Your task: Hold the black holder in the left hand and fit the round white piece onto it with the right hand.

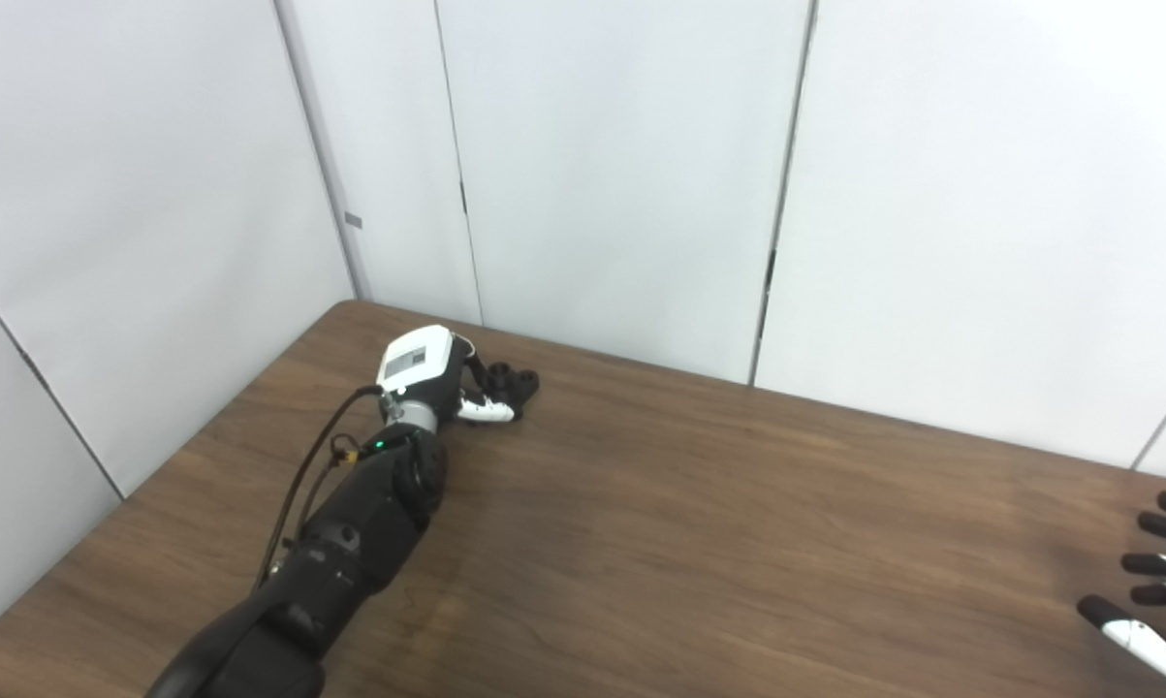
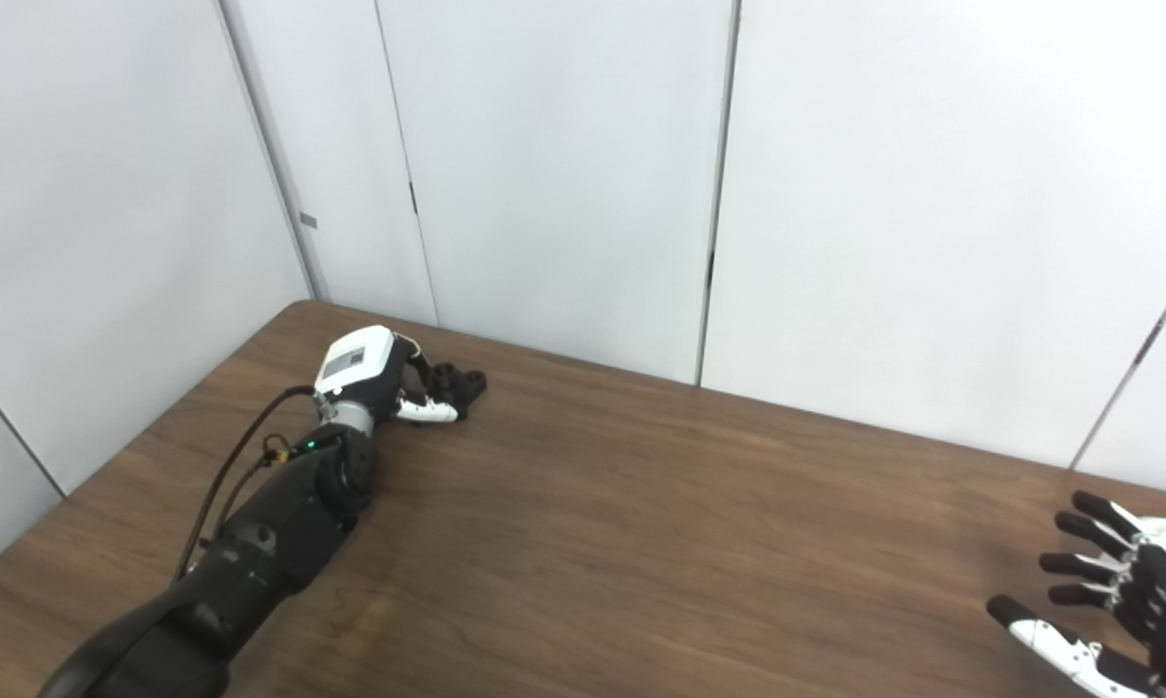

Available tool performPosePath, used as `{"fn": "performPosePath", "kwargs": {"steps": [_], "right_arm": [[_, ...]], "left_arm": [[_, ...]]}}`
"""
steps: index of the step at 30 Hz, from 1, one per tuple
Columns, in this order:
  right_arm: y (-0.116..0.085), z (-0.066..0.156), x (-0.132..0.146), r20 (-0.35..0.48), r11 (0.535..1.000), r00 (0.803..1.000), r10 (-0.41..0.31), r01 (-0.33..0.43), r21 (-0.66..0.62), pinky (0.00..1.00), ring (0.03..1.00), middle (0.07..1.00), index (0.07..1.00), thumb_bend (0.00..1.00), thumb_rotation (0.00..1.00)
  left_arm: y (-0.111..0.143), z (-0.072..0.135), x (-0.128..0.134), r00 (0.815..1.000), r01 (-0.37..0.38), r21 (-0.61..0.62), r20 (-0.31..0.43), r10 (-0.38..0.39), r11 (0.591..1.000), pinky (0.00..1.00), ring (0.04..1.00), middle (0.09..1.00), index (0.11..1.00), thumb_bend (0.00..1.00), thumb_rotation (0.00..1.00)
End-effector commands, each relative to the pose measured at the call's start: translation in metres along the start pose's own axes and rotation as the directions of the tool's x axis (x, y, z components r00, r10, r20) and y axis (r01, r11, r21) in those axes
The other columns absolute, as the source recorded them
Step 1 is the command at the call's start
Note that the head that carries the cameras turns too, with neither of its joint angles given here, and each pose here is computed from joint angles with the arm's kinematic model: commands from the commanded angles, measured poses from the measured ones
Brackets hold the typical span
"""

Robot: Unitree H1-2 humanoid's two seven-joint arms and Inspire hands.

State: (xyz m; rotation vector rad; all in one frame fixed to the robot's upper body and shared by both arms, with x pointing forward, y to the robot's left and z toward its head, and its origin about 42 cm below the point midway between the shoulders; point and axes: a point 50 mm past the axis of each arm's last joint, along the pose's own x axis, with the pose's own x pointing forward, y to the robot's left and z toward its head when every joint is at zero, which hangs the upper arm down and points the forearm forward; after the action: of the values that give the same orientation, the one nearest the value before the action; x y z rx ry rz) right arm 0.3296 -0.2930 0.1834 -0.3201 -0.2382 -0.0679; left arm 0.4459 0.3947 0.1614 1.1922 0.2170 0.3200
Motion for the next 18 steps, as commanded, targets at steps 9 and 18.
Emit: {"fn": "performPosePath", "kwargs": {"steps": [9,18], "right_arm": [[-0.006,0.023,0.014,0.087,1.0,0.996,-0.022,0.022,-0.002,0.5,0.615,0.752,0.789,0.6,0.13],[-0.007,0.023,0.015,0.098,1.0,0.995,-0.022,0.023,-0.008,0.51,0.621,0.759,0.792,0.59,0.11]], "left_arm": [[0.0,0.012,-0.019,0.99,0.019,-0.108,0.139,-0.004,0.994,0.7,0.821,0.785,0.48,0.52,0.06],[-0.018,0.024,-0.039,0.959,0.106,-0.175,0.279,-0.054,0.979,0.73,0.828,0.788,0.48,0.52,0.06]]}}
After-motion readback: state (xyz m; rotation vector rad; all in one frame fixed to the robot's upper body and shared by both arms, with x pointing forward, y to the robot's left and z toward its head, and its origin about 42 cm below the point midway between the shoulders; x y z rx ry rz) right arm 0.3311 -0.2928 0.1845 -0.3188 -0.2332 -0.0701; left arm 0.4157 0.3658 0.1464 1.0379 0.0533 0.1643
